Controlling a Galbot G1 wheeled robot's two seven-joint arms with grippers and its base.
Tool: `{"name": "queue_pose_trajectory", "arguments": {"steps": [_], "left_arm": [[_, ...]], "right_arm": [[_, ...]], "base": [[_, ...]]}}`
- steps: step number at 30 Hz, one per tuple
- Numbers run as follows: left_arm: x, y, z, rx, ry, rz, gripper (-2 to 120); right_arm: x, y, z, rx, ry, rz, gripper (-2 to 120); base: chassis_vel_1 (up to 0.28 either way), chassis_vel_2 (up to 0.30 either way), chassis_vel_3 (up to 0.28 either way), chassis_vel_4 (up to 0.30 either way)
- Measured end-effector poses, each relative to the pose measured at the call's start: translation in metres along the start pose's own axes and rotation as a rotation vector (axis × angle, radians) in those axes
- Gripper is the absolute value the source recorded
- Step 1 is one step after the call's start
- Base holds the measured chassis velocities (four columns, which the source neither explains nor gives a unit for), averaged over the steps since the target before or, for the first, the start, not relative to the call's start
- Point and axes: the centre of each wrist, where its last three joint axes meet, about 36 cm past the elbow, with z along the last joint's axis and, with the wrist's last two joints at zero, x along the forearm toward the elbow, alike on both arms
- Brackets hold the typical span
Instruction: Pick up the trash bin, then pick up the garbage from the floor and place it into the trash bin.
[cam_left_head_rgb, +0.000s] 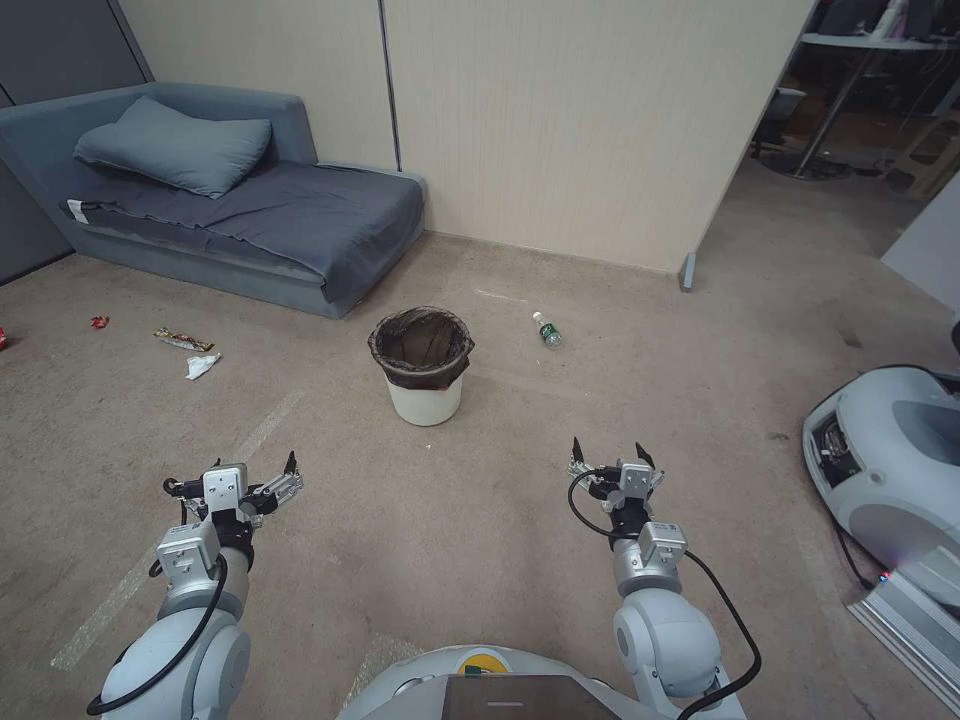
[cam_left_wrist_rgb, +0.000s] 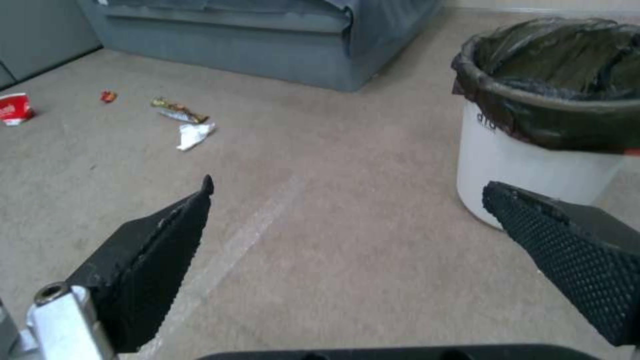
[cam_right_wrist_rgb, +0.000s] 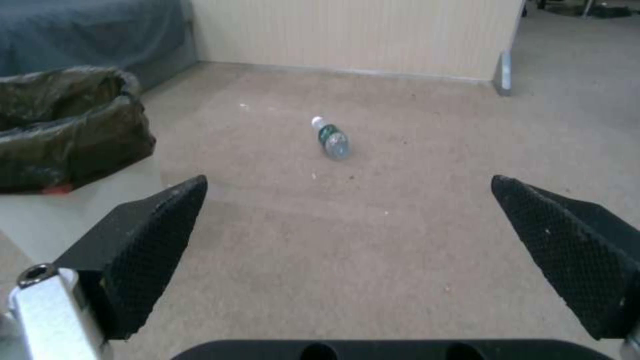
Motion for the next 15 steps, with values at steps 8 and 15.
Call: {"name": "queue_pose_trajectory", "arguments": {"steps": [8,15], "left_arm": [[-0.0026,-0.0007,0.0003,0.001,-0.001,0.004,100],[-0.0029,-0.0008,0.0012,0.001,0.002,0.006,100]], "right_arm": [[-0.0016,0.0,-0.0012,0.0,-0.003,-0.001,100],[-0.0018,-0.0002,-0.0001,0.001,0.0,-0.001,100]], "base": [[-0.146,0.128,0.141,-0.135],[-0.142,0.15,0.145,-0.147]]}}
